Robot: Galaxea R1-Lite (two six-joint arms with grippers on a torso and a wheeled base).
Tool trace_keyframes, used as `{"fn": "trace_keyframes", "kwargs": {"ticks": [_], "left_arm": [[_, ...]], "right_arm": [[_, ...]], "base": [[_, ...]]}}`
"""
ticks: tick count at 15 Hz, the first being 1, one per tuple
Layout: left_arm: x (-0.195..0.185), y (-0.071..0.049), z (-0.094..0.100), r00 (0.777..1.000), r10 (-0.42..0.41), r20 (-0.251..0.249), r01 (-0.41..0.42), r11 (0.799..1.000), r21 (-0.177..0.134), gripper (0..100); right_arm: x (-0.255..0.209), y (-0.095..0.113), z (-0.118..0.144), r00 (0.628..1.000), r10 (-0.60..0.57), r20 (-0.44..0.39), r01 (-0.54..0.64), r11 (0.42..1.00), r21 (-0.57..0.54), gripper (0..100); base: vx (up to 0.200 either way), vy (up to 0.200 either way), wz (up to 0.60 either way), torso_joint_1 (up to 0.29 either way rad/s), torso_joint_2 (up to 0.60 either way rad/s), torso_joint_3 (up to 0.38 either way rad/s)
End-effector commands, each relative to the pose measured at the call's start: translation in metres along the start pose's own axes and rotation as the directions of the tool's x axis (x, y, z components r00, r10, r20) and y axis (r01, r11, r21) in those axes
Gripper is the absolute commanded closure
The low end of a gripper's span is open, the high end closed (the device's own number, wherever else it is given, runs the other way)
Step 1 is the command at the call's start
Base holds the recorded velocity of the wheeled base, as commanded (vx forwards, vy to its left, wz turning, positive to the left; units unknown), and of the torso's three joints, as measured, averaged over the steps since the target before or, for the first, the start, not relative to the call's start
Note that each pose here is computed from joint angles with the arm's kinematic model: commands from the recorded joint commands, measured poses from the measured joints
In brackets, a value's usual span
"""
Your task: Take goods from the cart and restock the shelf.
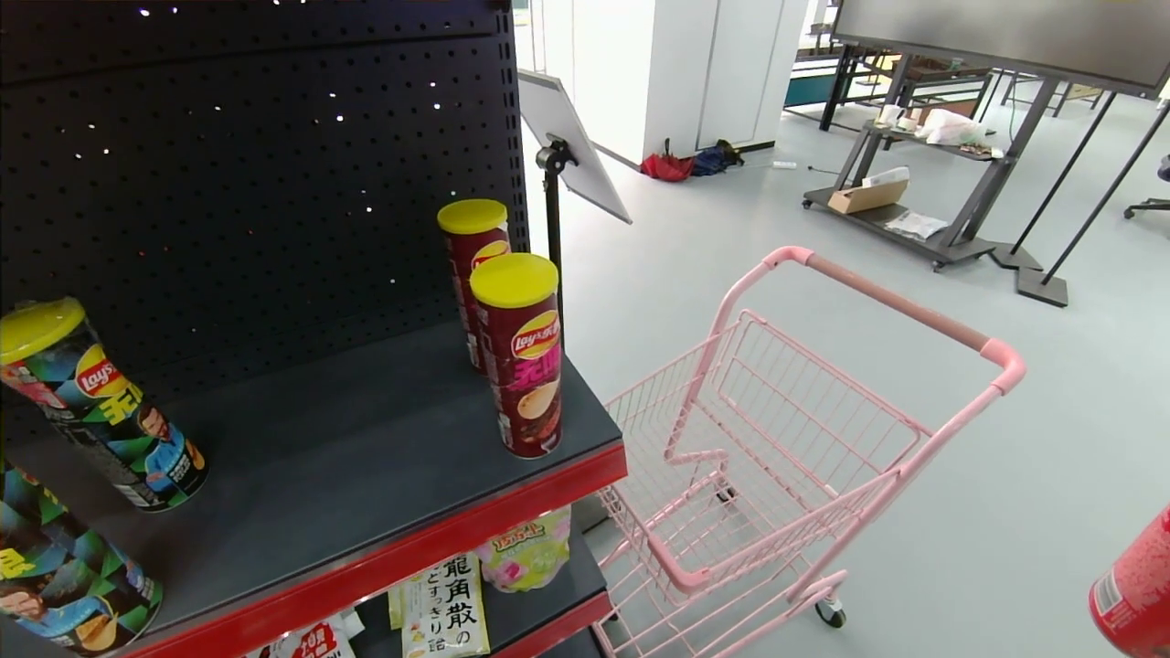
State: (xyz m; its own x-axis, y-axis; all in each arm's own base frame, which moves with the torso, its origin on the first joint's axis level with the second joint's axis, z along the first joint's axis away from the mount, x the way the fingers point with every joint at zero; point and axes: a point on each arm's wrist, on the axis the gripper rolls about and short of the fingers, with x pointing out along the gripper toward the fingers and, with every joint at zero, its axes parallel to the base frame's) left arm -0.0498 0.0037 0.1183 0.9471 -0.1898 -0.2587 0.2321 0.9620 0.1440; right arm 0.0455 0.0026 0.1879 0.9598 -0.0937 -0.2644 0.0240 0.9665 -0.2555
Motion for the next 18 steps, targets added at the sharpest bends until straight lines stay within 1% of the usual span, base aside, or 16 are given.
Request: {"fn": "trace_keyframes", "kwargs": {"ticks": [1, 2, 12, 14, 15, 17, 18], "left_arm": [[0.001, 0.0, -0.001, 1.0, 0.0, 0.002, 0.0, 1.0, 0.0, 0], [0.002, 0.0, -0.001, 1.0, 0.001, 0.003, -0.001, 1.0, 0.0, 0], [0.003, 0.0, -0.002, 1.0, 0.001, 0.006, -0.001, 1.0, 0.002, 0], [0.003, 0.0, -0.002, 1.0, 0.004, 0.004, -0.004, 1.0, 0.002, 0], [0.004, 0.0, -0.004, 1.0, 0.007, -0.003, -0.007, 1.0, 0.006, 0], [0.009, 0.0, -0.008, 1.0, 0.015, -0.012, -0.015, 0.999, 0.045, 0], [0.012, 0.0, -0.011, 0.999, 0.029, -0.014, -0.028, 0.997, 0.07, 0]], "right_arm": [[0.001, 0.001, -0.005, 1.0, 0.0, -0.015, -0.001, 1.0, -0.01, 100], [0.001, 0.002, -0.006, 1.0, 0.002, -0.016, -0.002, 1.0, -0.016, 100], [0.002, 0.002, -0.009, 1.0, 0.009, -0.027, -0.009, 1.0, -0.019, 100], [0.002, 0.003, -0.013, 0.999, 0.009, -0.036, -0.01, 1.0, -0.022, 100], [0.0, 0.003, -0.017, 0.999, 0.008, -0.032, -0.009, 1.0, -0.022, 100], [-0.009, 0.001, -0.021, 1.0, -0.004, 0.011, 0.004, 1.0, -0.002, 100], [-0.012, 0.001, -0.026, 1.0, -0.009, 0.026, 0.009, 1.0, 0.007, 100]], "base": [[0.0, 0.0, 0.0, 0.027, -0.05, -0.036], [0.0, 0.0, 0.0, 0.0, 0.0, 0.0], [0.0, 0.0, 0.6, 0.005, 0.0, -0.001], [0.0, 0.0, 0.6, 0.0, 0.0, 0.002], [0.0, 0.0, 0.0, 0.0, 0.0, 0.0], [0.0, 0.0, 0.0, 0.0, 0.0, 0.0], [0.0, 0.0, 0.0, 0.0, 0.0, 0.0]]}}
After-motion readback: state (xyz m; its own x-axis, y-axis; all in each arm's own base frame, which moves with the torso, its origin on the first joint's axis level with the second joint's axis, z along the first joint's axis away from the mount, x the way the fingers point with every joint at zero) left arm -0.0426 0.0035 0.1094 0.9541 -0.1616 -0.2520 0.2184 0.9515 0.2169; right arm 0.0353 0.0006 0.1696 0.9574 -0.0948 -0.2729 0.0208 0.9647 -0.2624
